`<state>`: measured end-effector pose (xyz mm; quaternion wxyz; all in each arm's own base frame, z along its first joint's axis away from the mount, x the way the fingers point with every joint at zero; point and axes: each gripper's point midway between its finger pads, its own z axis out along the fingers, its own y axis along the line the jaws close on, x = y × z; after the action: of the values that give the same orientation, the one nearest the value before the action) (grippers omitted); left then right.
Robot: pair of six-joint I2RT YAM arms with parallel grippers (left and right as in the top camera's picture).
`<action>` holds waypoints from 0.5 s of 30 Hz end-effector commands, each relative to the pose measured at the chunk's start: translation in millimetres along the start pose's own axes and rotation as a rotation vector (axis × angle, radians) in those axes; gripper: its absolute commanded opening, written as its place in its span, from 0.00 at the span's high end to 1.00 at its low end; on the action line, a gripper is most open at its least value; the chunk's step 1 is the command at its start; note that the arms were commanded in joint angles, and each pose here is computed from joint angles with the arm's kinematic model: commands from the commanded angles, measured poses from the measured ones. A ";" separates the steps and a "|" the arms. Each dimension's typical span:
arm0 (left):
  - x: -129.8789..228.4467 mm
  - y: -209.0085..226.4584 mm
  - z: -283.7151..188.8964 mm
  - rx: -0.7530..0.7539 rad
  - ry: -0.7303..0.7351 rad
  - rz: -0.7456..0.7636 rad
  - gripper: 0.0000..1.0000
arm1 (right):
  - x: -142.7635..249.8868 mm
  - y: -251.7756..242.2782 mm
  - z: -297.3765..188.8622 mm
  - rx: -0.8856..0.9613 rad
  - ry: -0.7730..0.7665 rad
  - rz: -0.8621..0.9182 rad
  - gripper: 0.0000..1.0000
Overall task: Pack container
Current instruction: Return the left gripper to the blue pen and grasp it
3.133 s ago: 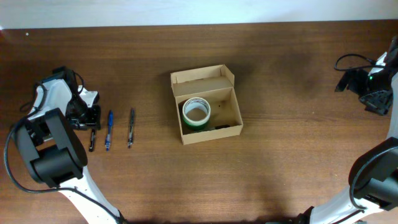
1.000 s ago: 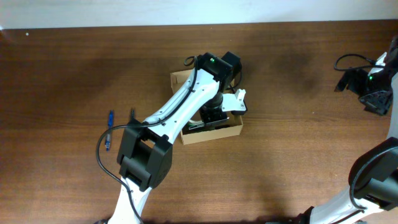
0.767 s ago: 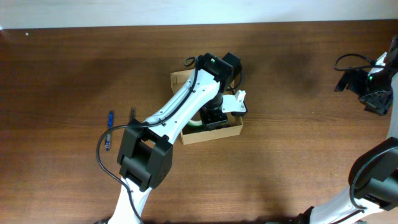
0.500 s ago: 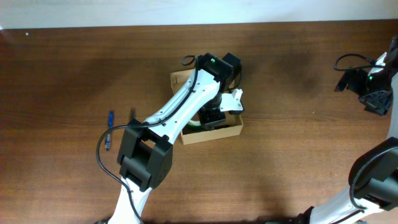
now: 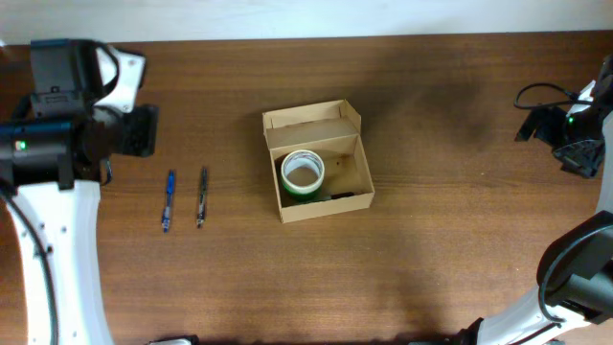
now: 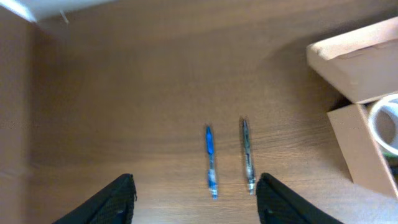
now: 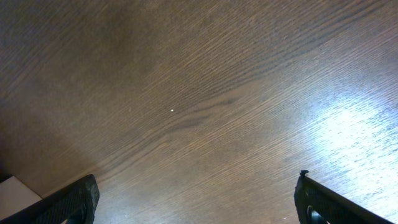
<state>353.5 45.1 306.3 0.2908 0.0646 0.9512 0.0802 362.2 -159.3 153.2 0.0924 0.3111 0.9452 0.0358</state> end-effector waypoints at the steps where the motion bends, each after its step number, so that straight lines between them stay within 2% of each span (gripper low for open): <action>1: 54.0 -11.1 92.3 0.106 0.239 -0.134 0.37 | 0.4 -0.9 2.1 -0.001 0.005 0.015 0.01; 3: 82.6 -18.9 134.4 0.131 0.335 -0.150 0.36 | 0.4 -0.9 2.1 -0.001 0.005 0.015 0.01; 7: 114.2 -29.6 173.8 0.162 0.472 -0.149 0.33 | 0.4 -0.9 2.1 -0.001 0.005 0.015 0.01; 15: 155.1 -27.6 224.2 0.118 0.647 -0.114 0.34 | 0.4 -0.9 2.1 -0.001 0.005 0.015 0.01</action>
<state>353.4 59.1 49.1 -0.0015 0.0050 1.0000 0.0012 362.1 -159.2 152.9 0.0919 0.3109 0.9453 0.0360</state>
